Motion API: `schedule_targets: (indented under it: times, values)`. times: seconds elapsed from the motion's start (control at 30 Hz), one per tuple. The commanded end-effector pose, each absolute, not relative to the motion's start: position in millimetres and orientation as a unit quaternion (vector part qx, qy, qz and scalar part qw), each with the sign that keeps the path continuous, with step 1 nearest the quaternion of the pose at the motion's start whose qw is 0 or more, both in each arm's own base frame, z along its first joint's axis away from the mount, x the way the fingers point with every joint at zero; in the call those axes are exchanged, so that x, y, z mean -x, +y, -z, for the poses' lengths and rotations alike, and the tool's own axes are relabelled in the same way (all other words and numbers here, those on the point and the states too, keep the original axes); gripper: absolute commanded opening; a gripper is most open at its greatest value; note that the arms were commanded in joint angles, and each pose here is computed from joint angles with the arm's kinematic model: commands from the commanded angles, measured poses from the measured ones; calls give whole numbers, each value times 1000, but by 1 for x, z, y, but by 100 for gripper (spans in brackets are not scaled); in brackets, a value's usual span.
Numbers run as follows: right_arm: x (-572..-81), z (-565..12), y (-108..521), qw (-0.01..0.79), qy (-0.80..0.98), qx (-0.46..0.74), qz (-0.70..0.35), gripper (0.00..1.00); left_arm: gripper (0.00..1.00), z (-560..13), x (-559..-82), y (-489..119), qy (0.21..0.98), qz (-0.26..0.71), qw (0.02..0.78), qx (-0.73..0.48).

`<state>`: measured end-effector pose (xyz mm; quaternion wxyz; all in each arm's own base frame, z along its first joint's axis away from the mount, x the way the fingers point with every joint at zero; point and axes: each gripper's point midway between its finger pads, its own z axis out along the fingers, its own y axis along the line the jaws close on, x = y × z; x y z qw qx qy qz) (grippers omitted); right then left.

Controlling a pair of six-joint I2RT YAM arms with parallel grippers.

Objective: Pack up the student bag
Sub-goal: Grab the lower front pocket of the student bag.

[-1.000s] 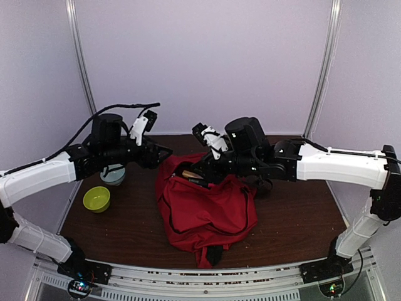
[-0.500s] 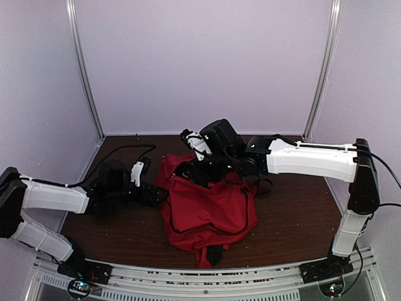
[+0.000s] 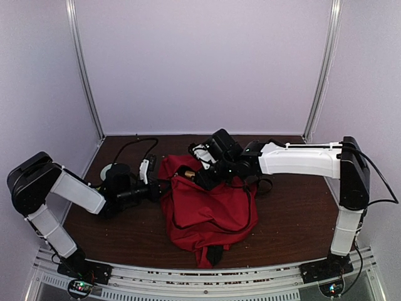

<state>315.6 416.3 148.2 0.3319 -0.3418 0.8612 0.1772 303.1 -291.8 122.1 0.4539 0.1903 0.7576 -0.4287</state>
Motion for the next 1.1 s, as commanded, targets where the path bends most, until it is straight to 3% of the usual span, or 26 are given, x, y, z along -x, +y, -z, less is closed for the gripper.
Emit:
schedule_targets:
  times: [0.0,0.23,0.43,0.57,0.6,0.67,0.77,0.9,0.93,1.07]
  values:
    - [-292,-232,432,388,790,393,-266,38,0,-172,-307,-296,716,419,518,-210]
    - [-272,-290,451,442,712,417,-350,35,0,-212,-293,-297,714,301,564,-287]
    - [-297,-278,476,427,735,406,-335,30,0,-217,-295,-297,717,286,562,-297]
    - [-318,-266,478,427,765,380,-298,33,0,-194,-311,-274,769,265,532,-237]
    - [-324,-260,476,426,774,374,-281,35,3,-185,-314,-268,783,261,519,-224]
    - [-337,-247,471,426,793,362,-243,37,21,-170,-314,-263,795,260,502,-220]
    - [-352,-219,462,409,820,350,-195,37,58,-159,-303,-267,791,288,492,-224]
    - [-358,-171,455,362,850,339,-176,37,93,-135,-294,-270,798,310,468,-221]
    - [-357,-162,454,352,855,337,-176,37,97,-128,-293,-274,799,317,457,-228]
    - [-358,-139,447,328,872,324,-165,36,98,-110,-292,-286,799,345,437,-230]
